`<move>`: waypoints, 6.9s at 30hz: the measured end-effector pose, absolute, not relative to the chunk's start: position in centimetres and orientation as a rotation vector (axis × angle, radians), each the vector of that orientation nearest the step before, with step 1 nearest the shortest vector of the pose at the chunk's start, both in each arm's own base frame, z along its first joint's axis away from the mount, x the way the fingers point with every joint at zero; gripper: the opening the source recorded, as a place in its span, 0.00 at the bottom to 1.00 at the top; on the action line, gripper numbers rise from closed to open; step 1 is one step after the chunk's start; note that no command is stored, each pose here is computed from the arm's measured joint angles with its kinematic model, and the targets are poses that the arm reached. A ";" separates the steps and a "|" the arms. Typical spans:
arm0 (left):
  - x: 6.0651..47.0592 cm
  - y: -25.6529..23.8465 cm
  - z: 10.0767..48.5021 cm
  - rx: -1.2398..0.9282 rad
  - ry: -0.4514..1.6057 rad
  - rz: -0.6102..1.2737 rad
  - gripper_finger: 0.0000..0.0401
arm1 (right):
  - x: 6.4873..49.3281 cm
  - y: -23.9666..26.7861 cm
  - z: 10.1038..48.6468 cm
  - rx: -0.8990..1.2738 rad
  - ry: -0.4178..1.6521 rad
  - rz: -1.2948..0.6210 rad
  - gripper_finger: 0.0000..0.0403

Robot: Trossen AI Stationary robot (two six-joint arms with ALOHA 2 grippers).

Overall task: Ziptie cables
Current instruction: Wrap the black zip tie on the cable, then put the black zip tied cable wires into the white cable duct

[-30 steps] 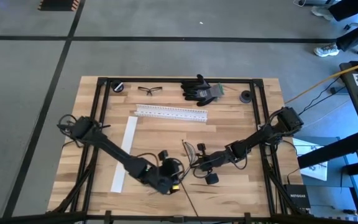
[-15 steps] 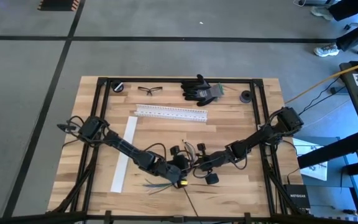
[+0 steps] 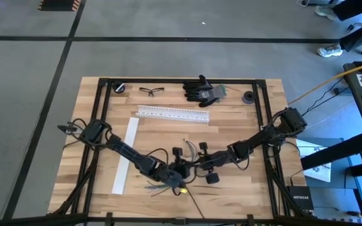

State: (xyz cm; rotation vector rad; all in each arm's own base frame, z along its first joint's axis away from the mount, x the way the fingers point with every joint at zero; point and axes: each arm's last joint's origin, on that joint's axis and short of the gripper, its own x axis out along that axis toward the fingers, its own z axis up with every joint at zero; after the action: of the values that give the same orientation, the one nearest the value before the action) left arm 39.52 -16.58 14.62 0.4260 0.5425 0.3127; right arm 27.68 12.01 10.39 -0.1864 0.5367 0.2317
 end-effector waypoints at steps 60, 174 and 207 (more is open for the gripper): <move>32.6 -18.5 14.1 -0.136 0.553 0.357 0.42 | 26.2 9.9 14.3 -0.224 0.635 -0.006 0.50; 26.8 -1.2 18.5 0.283 0.865 0.302 0.38 | 37.1 3.7 25.9 -0.314 0.865 -0.057 0.00; 27.4 -0.4 21.6 0.292 0.968 0.279 0.49 | 36.9 1.2 25.3 -0.229 0.910 -0.057 0.00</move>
State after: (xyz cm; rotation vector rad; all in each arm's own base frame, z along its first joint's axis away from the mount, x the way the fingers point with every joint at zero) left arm 27.37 -0.38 21.58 0.2919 0.9684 0.2788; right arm 36.95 1.17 25.27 -0.2291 0.9097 -0.0573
